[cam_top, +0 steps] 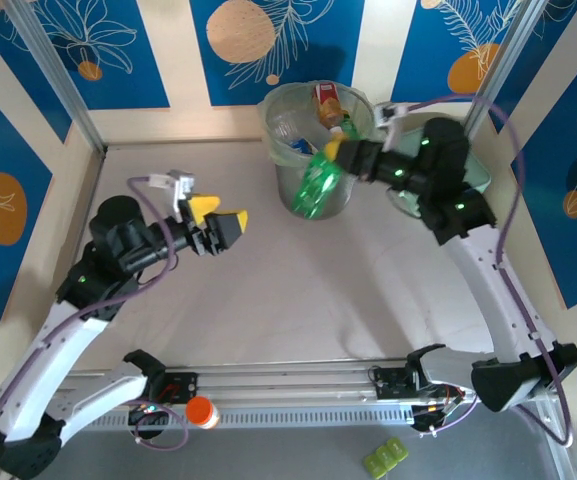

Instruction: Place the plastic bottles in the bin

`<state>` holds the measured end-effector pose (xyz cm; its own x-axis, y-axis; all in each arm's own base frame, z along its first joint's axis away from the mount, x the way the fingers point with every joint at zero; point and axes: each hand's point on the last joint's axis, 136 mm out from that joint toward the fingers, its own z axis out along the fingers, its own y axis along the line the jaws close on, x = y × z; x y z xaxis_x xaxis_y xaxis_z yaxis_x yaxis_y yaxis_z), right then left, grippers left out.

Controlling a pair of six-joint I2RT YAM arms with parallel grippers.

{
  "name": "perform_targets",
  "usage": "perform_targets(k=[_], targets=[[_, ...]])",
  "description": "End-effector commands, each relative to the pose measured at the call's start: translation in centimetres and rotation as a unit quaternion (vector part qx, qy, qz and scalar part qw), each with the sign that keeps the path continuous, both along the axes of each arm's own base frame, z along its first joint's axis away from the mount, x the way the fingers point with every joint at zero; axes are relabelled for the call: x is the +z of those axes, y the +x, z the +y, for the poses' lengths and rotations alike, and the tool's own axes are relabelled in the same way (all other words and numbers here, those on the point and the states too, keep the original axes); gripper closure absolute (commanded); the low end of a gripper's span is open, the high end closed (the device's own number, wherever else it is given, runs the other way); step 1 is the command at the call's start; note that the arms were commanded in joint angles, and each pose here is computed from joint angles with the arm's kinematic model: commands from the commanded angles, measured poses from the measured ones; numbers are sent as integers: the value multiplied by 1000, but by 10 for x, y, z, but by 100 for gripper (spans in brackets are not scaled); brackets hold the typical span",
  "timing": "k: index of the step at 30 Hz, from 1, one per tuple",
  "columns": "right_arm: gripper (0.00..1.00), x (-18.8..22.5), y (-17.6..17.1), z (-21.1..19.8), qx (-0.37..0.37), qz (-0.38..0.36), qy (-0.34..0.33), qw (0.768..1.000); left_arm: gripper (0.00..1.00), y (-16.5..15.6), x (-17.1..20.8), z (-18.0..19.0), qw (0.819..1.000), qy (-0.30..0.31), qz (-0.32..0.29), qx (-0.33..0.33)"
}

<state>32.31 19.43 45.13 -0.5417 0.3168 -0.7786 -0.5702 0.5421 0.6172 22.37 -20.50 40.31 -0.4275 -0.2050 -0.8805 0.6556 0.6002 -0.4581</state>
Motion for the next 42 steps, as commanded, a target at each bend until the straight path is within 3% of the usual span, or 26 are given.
perform_targets(k=[1,5,8,15,19,24,29,38,42], targets=[[92,16,32,-43,-87,-3,-11,996,0,11,-21,24,995,59,16,76],[95,25,83,-88,-169,-1,-28,985,0,10,-28,17,996,58,28,57],[96,29,119,-109,-182,30,15,983,0,10,-27,18,996,68,21,55],[97,20,188,-109,-164,76,40,983,0,13,-30,21,993,96,18,61],[98,5,214,-116,-185,83,-16,979,0,16,-34,17,993,102,25,56],[98,-14,224,-120,-210,81,-81,971,0,19,-37,14,992,109,26,52],[98,-36,218,-102,-190,74,-148,968,0,22,-42,10,992,112,33,44],[97,-78,219,-78,-150,99,-205,962,0,25,-48,5,992,113,45,38],[84,-97,225,-67,-137,107,-220,960,0,26,-50,4,992,112,49,36]])
